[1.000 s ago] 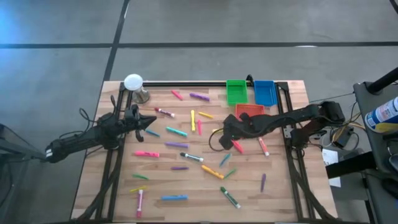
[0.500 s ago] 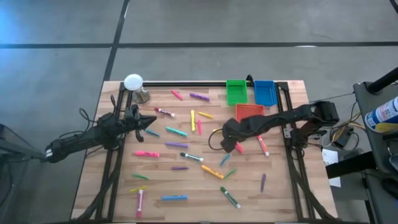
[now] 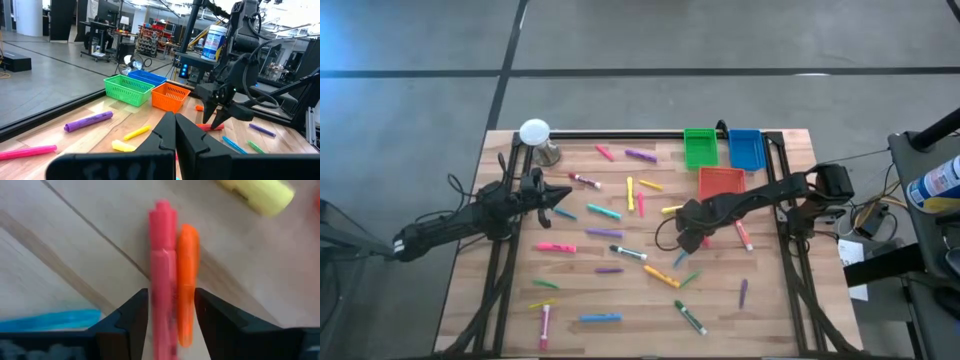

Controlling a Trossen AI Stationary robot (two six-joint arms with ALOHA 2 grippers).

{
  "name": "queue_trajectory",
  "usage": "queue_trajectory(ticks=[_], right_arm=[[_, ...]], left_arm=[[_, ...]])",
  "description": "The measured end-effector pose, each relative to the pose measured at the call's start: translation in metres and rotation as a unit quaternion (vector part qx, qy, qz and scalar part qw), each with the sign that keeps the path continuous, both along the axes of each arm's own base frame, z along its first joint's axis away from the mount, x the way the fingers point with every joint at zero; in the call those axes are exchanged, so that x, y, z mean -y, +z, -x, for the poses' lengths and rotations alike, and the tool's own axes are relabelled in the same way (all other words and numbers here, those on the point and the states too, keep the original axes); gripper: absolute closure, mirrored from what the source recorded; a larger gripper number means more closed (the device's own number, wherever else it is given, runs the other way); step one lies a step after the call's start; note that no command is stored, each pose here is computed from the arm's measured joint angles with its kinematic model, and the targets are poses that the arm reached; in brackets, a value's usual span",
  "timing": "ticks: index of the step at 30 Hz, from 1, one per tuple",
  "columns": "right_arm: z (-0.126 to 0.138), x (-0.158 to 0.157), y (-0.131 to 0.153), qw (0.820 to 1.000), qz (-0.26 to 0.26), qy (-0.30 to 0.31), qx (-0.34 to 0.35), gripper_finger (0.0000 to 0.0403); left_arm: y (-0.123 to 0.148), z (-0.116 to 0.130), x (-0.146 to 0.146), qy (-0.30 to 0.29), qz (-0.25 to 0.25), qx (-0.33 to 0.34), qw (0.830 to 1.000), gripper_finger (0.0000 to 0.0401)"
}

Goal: Pick & Place Markers
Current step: Put the right pink highlighter pen into the orange bin

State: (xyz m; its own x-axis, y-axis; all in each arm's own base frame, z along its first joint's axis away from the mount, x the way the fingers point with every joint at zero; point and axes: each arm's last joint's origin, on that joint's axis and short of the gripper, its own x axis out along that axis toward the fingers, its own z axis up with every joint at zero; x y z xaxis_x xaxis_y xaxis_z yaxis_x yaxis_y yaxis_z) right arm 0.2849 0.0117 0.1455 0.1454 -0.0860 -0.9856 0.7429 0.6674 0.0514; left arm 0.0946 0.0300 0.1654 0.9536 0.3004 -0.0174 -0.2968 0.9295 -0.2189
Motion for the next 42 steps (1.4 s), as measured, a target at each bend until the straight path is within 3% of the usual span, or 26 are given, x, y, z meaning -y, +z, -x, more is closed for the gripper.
queue_trajectory(ticks=[9,20,25,29,37,42], right_arm=[[-0.002,0.0,-0.01,1.0,0.0,-0.001,-0.016,0.0283],[-0.004,0.001,0.015,0.999,0.008,0.0,0.031,0.0317],[-0.002,0.001,0.012,1.0,0.009,0.004,0.021,0.0333],[-0.002,0.001,0.011,1.0,0.009,0.003,0.019,0.0316],[-0.003,0.001,0.006,1.0,0.0,-0.015,0.016,0.0237],[-0.006,-0.004,-0.01,1.0,-0.016,-0.008,-0.01,0.024]], left_arm=[[0.0,0.0,0.0,0.0,0.0,0.0,1.0,0.0401],[0.0,0.0,0.0,0.0,0.0,0.0,1.0,0.0401],[0.0,0.0,0.0,0.0,0.0,0.0,1.0,0.0401],[0.0,0.0,0.0,0.0,0.0,0.0,1.0,0.0401],[0.0,0.0,0.0,0.0,0.0,0.0,1.0,0.0401],[0.0,0.0,0.0,0.0,0.0,0.0,1.0,0.0401]])
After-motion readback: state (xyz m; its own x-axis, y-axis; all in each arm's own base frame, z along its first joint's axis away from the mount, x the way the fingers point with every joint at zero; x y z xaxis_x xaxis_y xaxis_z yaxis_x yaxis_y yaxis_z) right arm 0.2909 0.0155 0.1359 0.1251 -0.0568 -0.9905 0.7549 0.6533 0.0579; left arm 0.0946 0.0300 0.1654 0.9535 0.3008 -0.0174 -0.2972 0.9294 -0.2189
